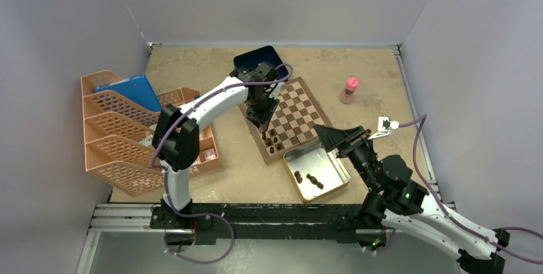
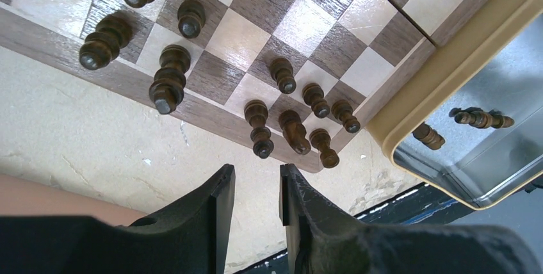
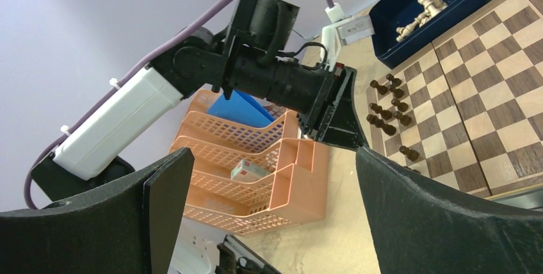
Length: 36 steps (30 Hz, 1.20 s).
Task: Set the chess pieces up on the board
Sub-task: Place the chess piece on the chessboard, then move the chess piece to the chessboard.
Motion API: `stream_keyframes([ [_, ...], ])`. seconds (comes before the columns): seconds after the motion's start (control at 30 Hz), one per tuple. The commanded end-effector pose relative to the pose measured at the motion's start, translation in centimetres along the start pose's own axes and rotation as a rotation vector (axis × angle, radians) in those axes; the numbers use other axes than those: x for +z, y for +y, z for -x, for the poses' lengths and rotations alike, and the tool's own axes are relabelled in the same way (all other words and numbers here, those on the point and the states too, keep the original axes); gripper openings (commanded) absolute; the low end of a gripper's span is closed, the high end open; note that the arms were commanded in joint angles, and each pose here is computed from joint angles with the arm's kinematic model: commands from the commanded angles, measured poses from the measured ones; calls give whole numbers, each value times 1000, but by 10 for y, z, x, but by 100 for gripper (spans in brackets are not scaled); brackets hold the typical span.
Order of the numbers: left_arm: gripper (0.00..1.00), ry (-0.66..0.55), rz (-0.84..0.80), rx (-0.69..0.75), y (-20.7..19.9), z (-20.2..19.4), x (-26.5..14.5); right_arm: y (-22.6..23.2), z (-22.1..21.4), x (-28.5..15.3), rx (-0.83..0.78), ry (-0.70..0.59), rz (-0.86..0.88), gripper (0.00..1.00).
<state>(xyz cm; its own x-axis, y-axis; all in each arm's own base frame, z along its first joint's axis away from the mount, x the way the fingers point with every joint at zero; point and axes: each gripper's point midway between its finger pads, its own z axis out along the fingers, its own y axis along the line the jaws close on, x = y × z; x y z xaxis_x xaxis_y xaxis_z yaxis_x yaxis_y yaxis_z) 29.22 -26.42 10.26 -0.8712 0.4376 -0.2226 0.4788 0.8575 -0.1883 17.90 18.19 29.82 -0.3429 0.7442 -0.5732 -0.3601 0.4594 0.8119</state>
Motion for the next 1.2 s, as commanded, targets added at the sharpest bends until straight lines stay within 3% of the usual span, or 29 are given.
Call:
stream_keyframes([
  [0.0, 31, -85, 6, 0, -2, 8, -16, 23, 20, 0, 29, -49, 51, 99],
  [1.17, 24, -25, -22, 9, -6, -4, 17, 24, 19, 5, 9, -49, 46, 99],
])
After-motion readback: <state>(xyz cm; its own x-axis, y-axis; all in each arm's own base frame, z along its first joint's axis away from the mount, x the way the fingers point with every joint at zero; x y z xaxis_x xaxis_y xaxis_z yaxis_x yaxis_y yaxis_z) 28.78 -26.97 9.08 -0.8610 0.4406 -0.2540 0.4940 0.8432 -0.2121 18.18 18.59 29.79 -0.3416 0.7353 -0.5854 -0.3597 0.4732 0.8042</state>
